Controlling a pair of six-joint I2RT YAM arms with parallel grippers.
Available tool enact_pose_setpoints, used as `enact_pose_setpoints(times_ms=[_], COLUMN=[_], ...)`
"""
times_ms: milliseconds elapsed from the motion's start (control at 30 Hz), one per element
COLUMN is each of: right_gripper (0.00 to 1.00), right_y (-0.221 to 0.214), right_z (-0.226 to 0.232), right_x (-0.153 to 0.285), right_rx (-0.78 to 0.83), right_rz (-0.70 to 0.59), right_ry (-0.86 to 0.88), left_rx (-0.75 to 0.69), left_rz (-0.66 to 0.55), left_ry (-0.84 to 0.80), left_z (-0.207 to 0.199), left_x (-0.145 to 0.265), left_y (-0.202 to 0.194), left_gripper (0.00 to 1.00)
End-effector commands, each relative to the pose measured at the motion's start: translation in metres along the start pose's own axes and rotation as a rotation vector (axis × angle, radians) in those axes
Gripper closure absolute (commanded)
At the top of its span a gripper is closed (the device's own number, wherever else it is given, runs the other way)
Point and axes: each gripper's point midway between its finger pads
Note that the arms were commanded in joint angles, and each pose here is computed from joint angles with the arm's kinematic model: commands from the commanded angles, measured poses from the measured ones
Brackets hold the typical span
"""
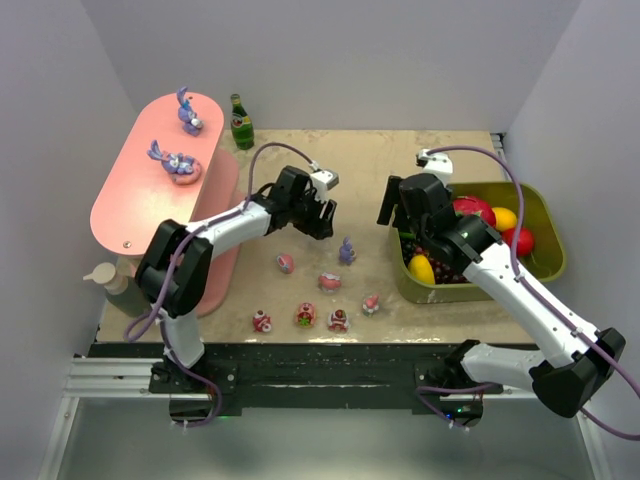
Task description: Place and organize the plastic toys onto the shelf
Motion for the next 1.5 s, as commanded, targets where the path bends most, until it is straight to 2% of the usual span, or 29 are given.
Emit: enact_pose_setpoints(times_ms=[0, 33, 167, 400, 567, 767, 1000, 1267, 1467], right_gripper=[0.20, 0.20, 0.20, 0.20, 0.20, 0.20, 0.20, 0.20, 0.20], right_y=[0.011, 0.013, 0.012, 0.011, 0.007, 0.006, 0.005, 0.002, 0.003], right_z=[0.002, 0.002, -0.004, -0.008, -0.015, -0.019, -0.017, -0.019, -0.019], right_x=[0.006, 0.007, 0.006, 0.008, 0.012, 0.013, 0.012, 0.009, 0.009], right_rx=[-0.060, -0.065, -0.069, -0.069, -0.063, -0.048, -0.034, -0.023, -0.022], right_rz=[-0.028, -0.028, -0.022, -0.015, -0.007, -0.006, 0.001, 0.009, 0.006], right_ry=[0.001, -0.002, -0.036, -0.040, -0.046, -0.048, -0.036, -0.039, -0.037], left_rx=[0.180, 0.221, 0.231, 0.252, 0.260, 0.272, 0.294, 0.304, 0.304], left_rz=[-0.128, -0.134, -0.162, -0.127, -0.090, -0.009, 0.072, 0.078, 0.091], left_ry=[0.094, 0.101, 0.123, 0.142, 0.253, 0.329, 0.405, 0.415, 0.403], left_z=[-0.008, -0.012, -0.036, -0.066, -0.073, -0.078, -0.077, -0.079, -0.081], left_x=[0.043, 0.046, 0.054, 0.038, 0.027, 0.013, 0.005, -0.001, -0.006], left_y=[0.052, 0.056, 0.074, 0.077, 0.074, 0.061, 0.040, 0.035, 0.031], left_gripper=[0.32, 0.31, 0.25, 0.25, 0.26, 0.33, 0.35, 0.52, 0.55])
Point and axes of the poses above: each gripper's point midway between its finger pads, its own x axis back along the fingers, its own z axis along the line the jaws close on, y = z × x, and after that the axes turned 14 degrees about -x, right-handed
